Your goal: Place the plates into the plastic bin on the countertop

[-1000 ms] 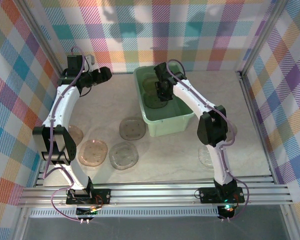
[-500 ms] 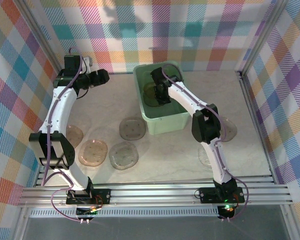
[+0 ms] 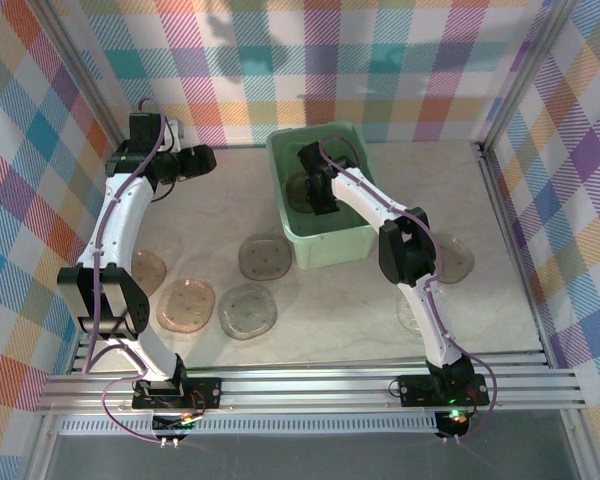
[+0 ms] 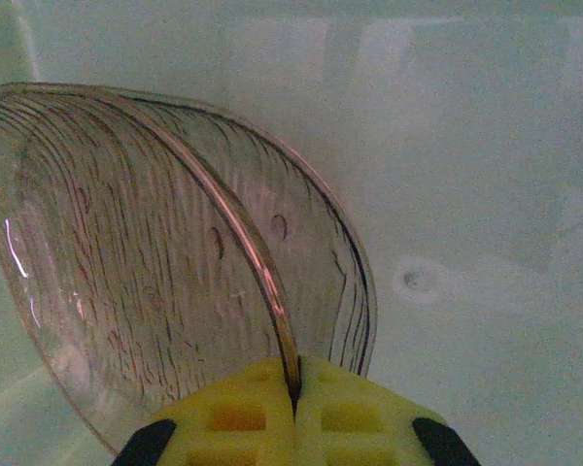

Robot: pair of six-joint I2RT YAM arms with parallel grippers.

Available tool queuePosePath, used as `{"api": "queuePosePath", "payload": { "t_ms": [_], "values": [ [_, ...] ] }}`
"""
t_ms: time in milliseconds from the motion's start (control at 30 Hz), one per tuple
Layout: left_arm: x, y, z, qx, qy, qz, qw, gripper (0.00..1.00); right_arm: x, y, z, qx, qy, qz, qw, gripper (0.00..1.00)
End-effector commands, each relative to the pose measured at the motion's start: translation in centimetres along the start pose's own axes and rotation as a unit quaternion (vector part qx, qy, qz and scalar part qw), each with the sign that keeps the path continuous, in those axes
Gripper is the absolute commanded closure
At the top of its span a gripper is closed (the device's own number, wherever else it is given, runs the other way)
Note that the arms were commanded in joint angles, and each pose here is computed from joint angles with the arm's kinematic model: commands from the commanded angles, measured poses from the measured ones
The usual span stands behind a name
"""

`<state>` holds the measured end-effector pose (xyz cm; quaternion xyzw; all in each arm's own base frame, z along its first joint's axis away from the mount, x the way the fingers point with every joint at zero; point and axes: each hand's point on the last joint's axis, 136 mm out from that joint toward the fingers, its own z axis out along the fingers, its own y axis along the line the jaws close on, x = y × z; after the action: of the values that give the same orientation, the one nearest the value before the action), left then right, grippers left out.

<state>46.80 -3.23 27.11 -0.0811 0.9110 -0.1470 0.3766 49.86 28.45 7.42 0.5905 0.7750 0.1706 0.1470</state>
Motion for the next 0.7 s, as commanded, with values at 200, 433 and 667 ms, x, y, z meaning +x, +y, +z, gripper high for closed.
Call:
{"api": "queuePosePath", "payload": {
  "t_ms": [200, 433, 667],
  "values": [
    [0.3, 0.8, -0.5, -0.014, 0.004, -0.001, 1.0, 0.19, 1.4, 0.2, 1.3, -0.004, 0.014, 0.022, 1.0, 0.78],
    [0.6, 0.9, 0.1, -0.011, 0.009, -0.011, 1.0, 0.19, 1.0, 0.9, 0.1, -0.024, 0.001, 0.001, 1.0, 0.58],
    [1.0, 0.8, 0.7, -0.004, 0.015, -0.025, 1.0, 0.19, 0.6, 1.8, -1.5, -0.045, -0.002, -0.021, 0.999, 0.28]
  ]
}}
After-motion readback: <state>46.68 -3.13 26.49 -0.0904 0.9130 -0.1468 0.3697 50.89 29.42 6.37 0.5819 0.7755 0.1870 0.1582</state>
